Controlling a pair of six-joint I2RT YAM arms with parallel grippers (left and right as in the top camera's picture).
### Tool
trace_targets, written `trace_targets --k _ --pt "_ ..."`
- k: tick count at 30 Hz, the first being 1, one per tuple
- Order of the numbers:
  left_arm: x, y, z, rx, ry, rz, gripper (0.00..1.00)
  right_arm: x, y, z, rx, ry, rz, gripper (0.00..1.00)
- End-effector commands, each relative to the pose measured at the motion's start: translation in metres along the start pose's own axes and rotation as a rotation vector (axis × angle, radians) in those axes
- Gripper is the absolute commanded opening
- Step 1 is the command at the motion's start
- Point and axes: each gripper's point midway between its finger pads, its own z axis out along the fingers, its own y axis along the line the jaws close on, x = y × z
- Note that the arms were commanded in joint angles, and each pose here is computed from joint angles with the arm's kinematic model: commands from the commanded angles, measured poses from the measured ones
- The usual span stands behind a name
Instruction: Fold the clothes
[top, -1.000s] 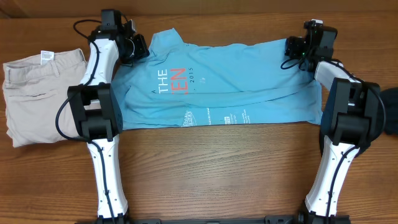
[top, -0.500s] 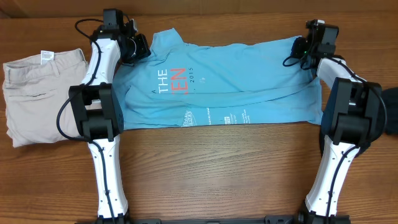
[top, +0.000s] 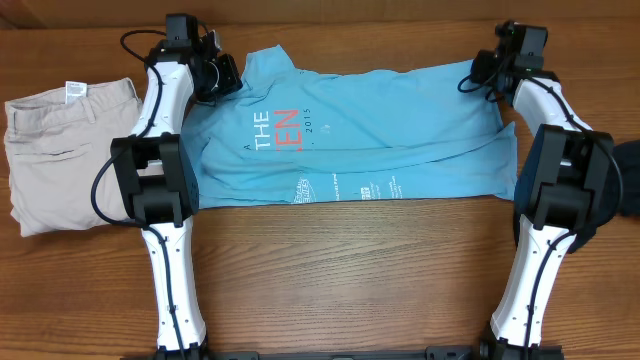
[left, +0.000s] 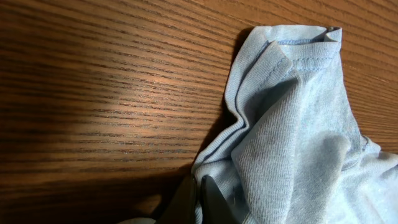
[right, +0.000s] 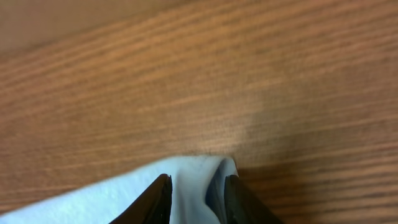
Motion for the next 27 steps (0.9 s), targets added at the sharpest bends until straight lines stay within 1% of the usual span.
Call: trace_targets --k 1,7,9,11,13,18,22,25,27 --pt "-0.008 -0.011 -0.006 0.013 -0.024 0.02 0.04 -0.015 -0.002 -0.002 0.008 -0.034 0.001 0.32" --pt "-0.008 -0.011 -0.006 0.014 -0.025 0.02 0.04 -0.017 -0.004 0.0 0.017 -0.05 -0.002 0.33" --pt "-0.009 -0.011 -0.006 0.014 -0.025 0.02 0.04 -0.013 -0.005 0.005 0.018 -0.046 -0.001 0.34" --pt "-0.009 -0.011 -0.006 0.013 -0.025 0.02 0.04 0.004 -0.009 0.017 0.022 -0.011 0.005 0.36" --pt "-0.009 -0.011 -0.006 0.013 -0.025 0.02 0.04 0.01 -0.009 0.022 0.018 0.003 0.006 0.36" --pt "-0.008 -0.011 -0.006 0.014 -0.024 0.02 0.04 0.009 -0.004 0.025 0.01 -0.01 -0.002 0.35" --pt "-0.007 -0.011 -0.006 0.013 -0.021 0.019 0.04 0.004 -0.004 0.024 0.01 -0.024 0.009 0.22" --pt "-0.006 -0.01 -0.006 0.011 -0.015 0.015 0.04 -0.005 -0.009 0.019 0.029 -0.037 0.057 0.12" --pt "-0.005 -0.01 -0.006 0.011 -0.011 0.014 0.04 -0.01 -0.012 0.015 0.036 -0.035 0.065 0.1"
